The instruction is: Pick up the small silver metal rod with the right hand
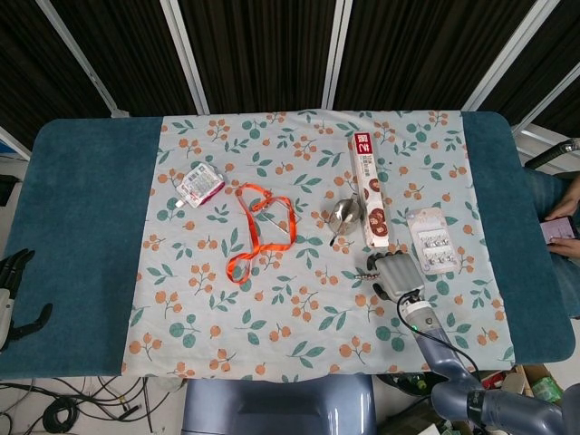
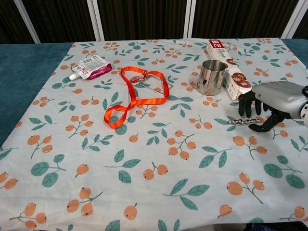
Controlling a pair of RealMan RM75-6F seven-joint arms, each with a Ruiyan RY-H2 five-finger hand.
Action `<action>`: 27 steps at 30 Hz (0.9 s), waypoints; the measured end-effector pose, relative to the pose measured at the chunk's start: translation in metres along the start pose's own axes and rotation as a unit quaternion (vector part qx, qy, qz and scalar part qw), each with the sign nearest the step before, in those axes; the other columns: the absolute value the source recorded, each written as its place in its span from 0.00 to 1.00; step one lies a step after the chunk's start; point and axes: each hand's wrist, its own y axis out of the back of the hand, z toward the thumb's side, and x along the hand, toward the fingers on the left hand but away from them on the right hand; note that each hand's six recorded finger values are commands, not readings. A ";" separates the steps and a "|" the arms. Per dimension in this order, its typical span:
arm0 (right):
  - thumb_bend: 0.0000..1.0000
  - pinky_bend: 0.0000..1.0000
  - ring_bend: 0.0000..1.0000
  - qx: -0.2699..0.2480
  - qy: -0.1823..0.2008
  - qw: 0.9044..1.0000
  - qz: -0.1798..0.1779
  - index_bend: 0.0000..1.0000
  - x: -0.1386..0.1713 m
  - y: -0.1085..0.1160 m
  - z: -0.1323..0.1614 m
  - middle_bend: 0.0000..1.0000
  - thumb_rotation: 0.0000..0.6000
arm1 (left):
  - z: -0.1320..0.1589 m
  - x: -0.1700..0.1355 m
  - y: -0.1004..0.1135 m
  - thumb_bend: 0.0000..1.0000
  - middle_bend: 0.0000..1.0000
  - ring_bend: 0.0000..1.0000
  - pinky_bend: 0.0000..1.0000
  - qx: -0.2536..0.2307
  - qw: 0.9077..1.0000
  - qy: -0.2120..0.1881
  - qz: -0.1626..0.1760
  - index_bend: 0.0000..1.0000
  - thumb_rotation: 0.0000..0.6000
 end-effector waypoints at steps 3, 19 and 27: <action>0.25 0.39 0.44 0.002 -0.001 1.000 0.001 0.46 -0.001 -0.001 -0.001 0.44 1.00 | 0.000 0.000 0.000 0.34 0.03 0.01 0.00 0.000 1.000 0.001 -0.001 0.00 1.00; 0.26 0.39 0.46 0.009 0.000 1.000 0.003 0.48 -0.007 -0.007 -0.003 0.47 1.00 | 0.000 0.000 0.000 0.34 0.03 0.01 0.00 0.001 1.000 0.001 -0.001 0.00 1.00; 0.28 0.39 0.46 0.011 0.002 1.000 0.005 0.51 -0.010 -0.009 -0.001 0.48 1.00 | -0.001 0.000 0.000 0.34 0.03 0.01 0.00 0.001 1.000 0.002 -0.002 0.00 1.00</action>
